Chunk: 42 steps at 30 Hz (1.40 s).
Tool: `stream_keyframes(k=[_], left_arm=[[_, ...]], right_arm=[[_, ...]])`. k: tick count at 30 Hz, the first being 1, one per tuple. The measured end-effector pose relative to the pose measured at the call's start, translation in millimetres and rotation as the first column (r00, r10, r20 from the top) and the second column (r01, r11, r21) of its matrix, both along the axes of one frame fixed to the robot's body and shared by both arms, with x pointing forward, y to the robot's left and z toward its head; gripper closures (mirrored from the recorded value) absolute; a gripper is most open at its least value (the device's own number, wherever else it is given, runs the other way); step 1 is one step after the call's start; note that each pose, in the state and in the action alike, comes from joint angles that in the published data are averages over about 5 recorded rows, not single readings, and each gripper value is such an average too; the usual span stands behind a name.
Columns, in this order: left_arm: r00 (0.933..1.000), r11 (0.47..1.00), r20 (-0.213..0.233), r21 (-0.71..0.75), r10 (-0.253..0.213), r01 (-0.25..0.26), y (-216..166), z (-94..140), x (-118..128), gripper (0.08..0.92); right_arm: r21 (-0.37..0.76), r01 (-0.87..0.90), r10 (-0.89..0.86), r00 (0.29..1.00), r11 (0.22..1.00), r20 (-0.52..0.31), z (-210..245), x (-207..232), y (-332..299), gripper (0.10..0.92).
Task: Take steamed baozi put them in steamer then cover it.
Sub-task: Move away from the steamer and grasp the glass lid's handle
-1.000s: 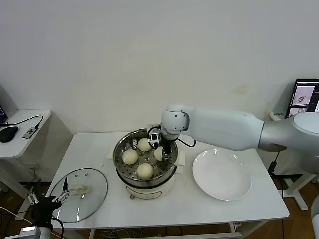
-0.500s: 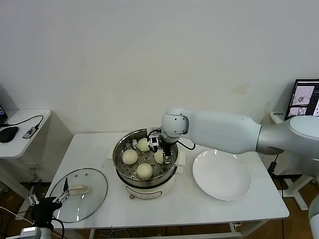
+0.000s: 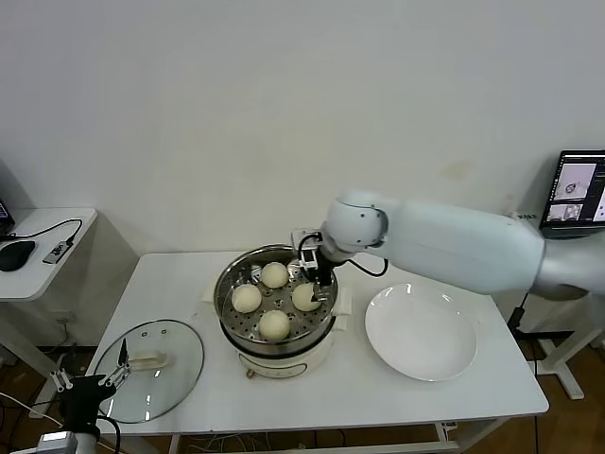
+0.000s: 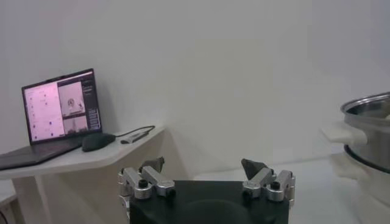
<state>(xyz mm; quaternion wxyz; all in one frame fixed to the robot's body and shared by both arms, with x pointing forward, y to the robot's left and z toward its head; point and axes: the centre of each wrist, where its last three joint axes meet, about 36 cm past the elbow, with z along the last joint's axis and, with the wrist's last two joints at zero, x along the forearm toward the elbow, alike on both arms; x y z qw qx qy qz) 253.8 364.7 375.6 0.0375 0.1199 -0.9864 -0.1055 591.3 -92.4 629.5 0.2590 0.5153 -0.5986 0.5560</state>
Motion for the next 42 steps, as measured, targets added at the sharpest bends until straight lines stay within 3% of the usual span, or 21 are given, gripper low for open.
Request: stream_keyframes(k=[9, 20, 29, 36, 39, 42], left_arm=[[1.0000, 1.000, -0.009, 0.005, 0.000, 0.000, -1, -4, -4, 0.177], [0.9998, 1.000, 0.014, -0.008, -0.012, 0.012, 0, -10, -1, 0.177], [0.9996, 1.000, 0.027, 0.002, 0.009, -0.009, -8, -20, 0, 0.177], [0.9980, 0.972, 0.022, 0.228, 0.060, -0.063, 1, -34, -7, 0.177], [0.9988, 0.930, -0.011, 0.365, 0.048, -0.040, 11, -40, -14, 0.177], [0.9976, 0.865, -0.066, 0.501, 0.020, 0.016, 22, -44, -24, 0.177]], right_arm=[[0.283, 0.044, -0.084, 0.987, 0.958, 0.134, -34, -27, -57, 0.200], [0.648, 0.120, -0.335, 0.917, 0.752, 0.218, -122, -82, -127, 0.200], [0.870, 0.162, -0.547, 0.826, 0.466, 0.139, -179, -132, -163, 0.200], [0.931, 0.215, -0.704, 0.708, 0.296, 0.060, -206, -179, -201, 0.200], [0.934, 0.249, -0.764, 0.644, 0.256, 0.038, -220, -203, -217, 0.200], [0.930, 0.293, -0.820, 0.572, 0.222, 0.016, -234, -229, -232, 0.200]])
